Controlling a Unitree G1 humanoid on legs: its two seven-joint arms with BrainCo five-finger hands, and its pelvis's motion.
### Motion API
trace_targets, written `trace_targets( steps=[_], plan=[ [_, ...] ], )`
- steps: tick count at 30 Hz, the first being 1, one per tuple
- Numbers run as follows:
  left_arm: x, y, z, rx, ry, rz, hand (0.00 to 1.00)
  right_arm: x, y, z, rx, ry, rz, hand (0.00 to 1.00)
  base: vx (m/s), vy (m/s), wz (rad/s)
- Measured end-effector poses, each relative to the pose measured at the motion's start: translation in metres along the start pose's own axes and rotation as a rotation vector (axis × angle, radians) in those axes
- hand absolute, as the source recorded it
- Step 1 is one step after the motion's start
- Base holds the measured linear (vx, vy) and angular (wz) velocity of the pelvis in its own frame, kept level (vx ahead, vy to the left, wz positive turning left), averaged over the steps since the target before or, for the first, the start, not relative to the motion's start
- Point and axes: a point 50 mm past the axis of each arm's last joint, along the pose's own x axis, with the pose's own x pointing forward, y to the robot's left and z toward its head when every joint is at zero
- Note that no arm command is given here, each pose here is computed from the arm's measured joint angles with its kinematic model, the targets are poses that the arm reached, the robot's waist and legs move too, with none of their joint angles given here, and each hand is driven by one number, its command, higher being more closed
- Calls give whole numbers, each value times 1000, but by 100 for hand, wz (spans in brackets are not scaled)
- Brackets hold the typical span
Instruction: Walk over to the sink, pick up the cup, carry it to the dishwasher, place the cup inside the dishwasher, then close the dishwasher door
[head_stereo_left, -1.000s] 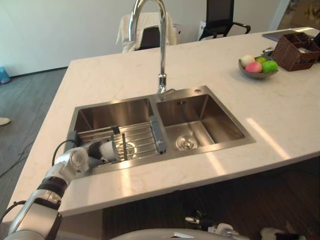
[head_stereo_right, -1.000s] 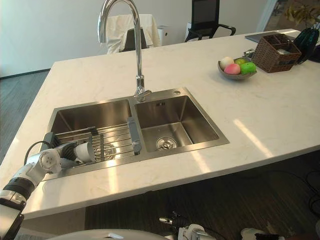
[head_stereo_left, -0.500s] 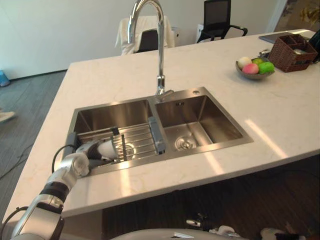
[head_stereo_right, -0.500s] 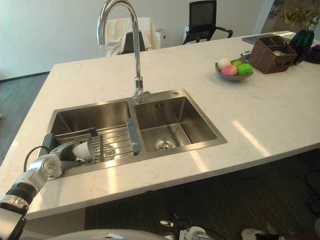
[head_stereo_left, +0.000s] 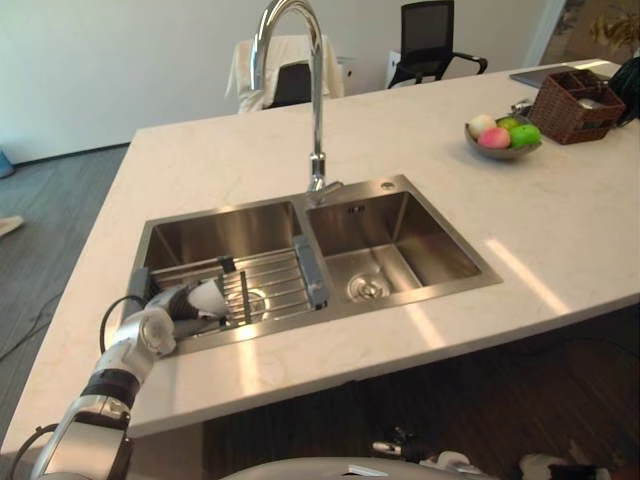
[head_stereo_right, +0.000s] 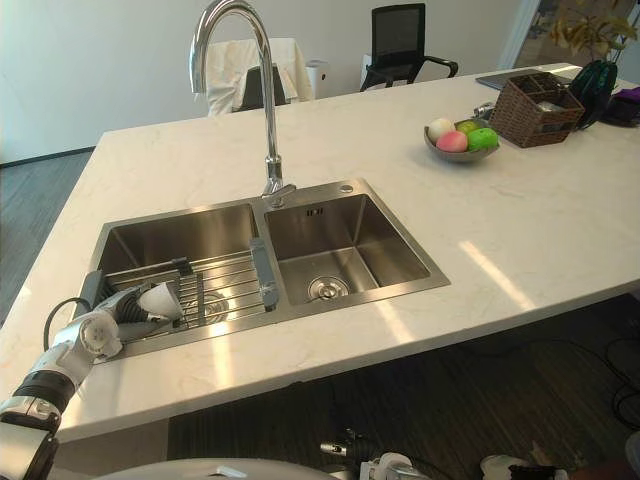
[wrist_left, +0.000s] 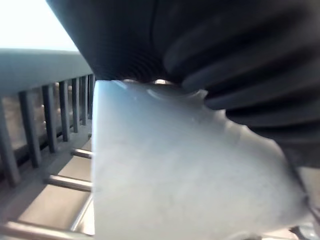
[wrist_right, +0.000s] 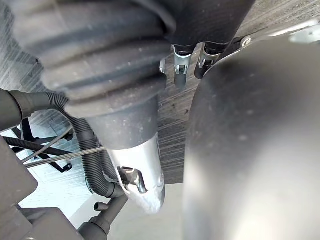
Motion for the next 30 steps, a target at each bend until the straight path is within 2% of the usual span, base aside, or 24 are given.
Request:
trace_targets(
  steps=[16, 24, 30],
  plan=[
    [-6, 1, -5, -89, -34, 24, 100, 0, 1, -1, -8, 9, 8, 0, -1, -16, -4],
    [-13, 7, -4, -231, -148, 171, 100, 0, -1, -5, -2, 4, 2, 0, -17, -30, 6],
    [-21, 14, 15, -369, -297, 257, 100, 0, 0, -7, 37, -13, 1, 0, 10, -7, 16]
  ],
)
